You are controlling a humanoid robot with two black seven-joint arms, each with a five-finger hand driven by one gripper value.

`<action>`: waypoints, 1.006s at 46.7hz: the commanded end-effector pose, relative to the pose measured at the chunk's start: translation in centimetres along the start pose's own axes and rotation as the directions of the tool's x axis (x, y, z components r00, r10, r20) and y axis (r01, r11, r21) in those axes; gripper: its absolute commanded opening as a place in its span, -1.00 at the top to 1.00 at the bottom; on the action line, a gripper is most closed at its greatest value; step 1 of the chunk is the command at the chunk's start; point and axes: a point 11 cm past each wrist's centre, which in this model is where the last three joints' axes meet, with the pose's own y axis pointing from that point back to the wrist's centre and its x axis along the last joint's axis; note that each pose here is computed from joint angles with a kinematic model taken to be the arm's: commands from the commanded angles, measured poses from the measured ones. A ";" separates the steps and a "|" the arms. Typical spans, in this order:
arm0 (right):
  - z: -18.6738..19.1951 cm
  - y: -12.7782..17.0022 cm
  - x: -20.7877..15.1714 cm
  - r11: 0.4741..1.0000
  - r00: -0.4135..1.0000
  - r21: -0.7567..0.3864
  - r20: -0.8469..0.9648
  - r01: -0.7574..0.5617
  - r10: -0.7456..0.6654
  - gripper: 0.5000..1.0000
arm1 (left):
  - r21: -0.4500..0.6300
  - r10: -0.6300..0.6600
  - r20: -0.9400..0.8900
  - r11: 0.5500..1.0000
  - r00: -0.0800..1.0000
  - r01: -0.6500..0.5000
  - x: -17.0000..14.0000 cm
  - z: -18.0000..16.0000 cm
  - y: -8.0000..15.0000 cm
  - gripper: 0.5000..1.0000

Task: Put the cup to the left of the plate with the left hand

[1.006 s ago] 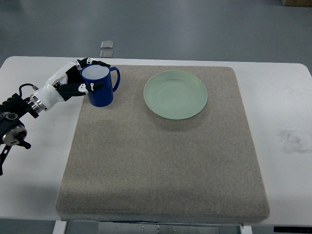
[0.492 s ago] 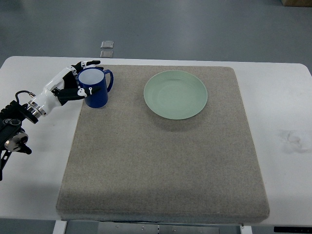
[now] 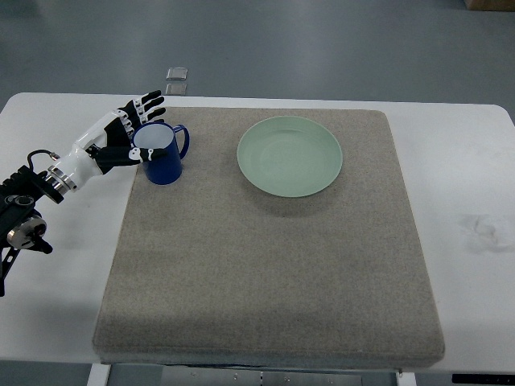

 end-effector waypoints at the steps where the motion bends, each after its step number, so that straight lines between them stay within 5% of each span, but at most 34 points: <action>1: 0.0 0.0 0.0 1.000 1.000 0.000 0.000 0.000 0.000 -0.73 | -0.019 -0.011 -0.028 1.000 1.000 0.010 1.1 1.2 0.6 -0.99; 18: 0.0 0.0 0.0 1.000 1.000 0.000 0.000 0.000 0.000 -0.73 | -0.118 0.095 0.041 0.989 0.995 -0.089 7.7 8.7 2.4 -0.99; 29: 0.0 0.0 0.0 1.000 1.000 0.000 0.000 0.000 0.000 -0.73 | -0.174 0.142 0.029 0.975 0.989 -0.135 9.5 11.8 1.5 -0.99; 47: 0.0 0.0 0.0 1.000 1.000 0.000 0.000 0.000 0.000 -0.73 | 0.081 0.304 -0.371 0.952 0.877 -0.296 12.5 8.5 2.6 -0.99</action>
